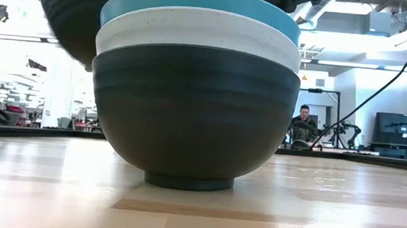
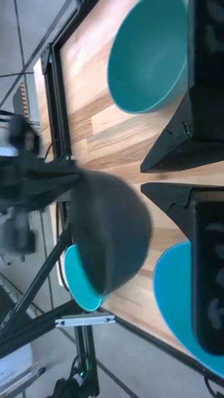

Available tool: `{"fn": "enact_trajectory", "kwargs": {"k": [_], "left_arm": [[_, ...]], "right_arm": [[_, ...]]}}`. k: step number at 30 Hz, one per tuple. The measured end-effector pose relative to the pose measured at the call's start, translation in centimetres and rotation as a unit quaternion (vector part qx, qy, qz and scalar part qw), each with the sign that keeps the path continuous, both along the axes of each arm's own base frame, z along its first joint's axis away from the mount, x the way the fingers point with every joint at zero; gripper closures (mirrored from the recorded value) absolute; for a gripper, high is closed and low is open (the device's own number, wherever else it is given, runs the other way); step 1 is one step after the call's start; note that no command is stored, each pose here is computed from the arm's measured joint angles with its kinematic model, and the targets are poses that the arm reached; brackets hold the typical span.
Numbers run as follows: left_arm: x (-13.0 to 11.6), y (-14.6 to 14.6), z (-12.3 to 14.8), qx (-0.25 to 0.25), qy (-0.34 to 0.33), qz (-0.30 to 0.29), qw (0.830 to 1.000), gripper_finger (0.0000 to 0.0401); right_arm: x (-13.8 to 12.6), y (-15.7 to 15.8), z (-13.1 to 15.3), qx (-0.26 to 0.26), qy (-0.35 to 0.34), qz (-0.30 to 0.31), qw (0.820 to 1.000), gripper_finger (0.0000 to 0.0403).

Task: Nest bowls inside each other
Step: Stack the black bowl on top of the blue bowl

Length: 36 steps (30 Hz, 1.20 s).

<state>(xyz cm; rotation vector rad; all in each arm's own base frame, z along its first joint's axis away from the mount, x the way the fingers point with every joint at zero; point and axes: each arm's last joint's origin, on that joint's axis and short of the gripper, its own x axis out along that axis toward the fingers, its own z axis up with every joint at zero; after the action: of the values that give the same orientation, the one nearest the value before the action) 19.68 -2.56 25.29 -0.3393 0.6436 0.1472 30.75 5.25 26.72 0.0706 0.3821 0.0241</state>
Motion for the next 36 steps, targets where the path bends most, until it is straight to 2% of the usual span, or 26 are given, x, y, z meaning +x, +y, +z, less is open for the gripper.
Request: {"fn": "enact_trajectory", "kwargs": {"k": [4,10,14,17,20,26,31,34,36], "left_arm": [[-0.1,0.0,1.9,0.014,0.006,-0.005,1.000,0.0400],[0.0,-0.4,2.2,0.002,0.001,-0.009,1.000,0.0401],[0.4,-1.1,1.8,-0.004,0.009,-0.023,1.000,0.0401],[1.2,-1.7,1.5,-0.009,0.002,-0.034,0.999,0.0401],[2.5,-2.0,1.3,-0.010,-0.022,-0.038,0.999,0.0401],[4.5,-2.0,0.9,-0.016,-0.024,-0.047,0.998,0.0401],[7.0,-2.5,2.5,0.009,-0.034,-0.061,0.998,0.0401],[8.4,-2.8,2.8,0.019,-0.016,-0.069,0.997,0.0401],[9.7,-3.0,2.8,0.005,-0.006,-0.064,0.998,0.0401]], "right_arm": [[0.0,-0.5,-0.2,-0.013,0.011,-0.004,1.000,0.0344],[-0.2,-1.0,-0.8,-0.019,0.043,-0.009,0.999,0.0344],[-0.8,0.3,-0.9,-0.017,0.061,0.025,0.998,0.0344],[-1.8,1.2,-0.3,-0.020,0.067,0.040,0.997,0.0344],[-3.1,1.5,0.2,-0.027,0.087,0.028,0.995,0.0344],[-5.2,1.6,2.0,-0.027,0.071,0.023,0.997,0.0344],[-7.6,0.8,0.2,-0.009,0.086,0.003,0.996,0.0344],[-8.6,0.5,-0.7,0.009,0.051,-0.008,0.999,0.0344],[-9.5,0.2,-1.1,0.023,0.026,-0.010,0.999,0.0344]]}}
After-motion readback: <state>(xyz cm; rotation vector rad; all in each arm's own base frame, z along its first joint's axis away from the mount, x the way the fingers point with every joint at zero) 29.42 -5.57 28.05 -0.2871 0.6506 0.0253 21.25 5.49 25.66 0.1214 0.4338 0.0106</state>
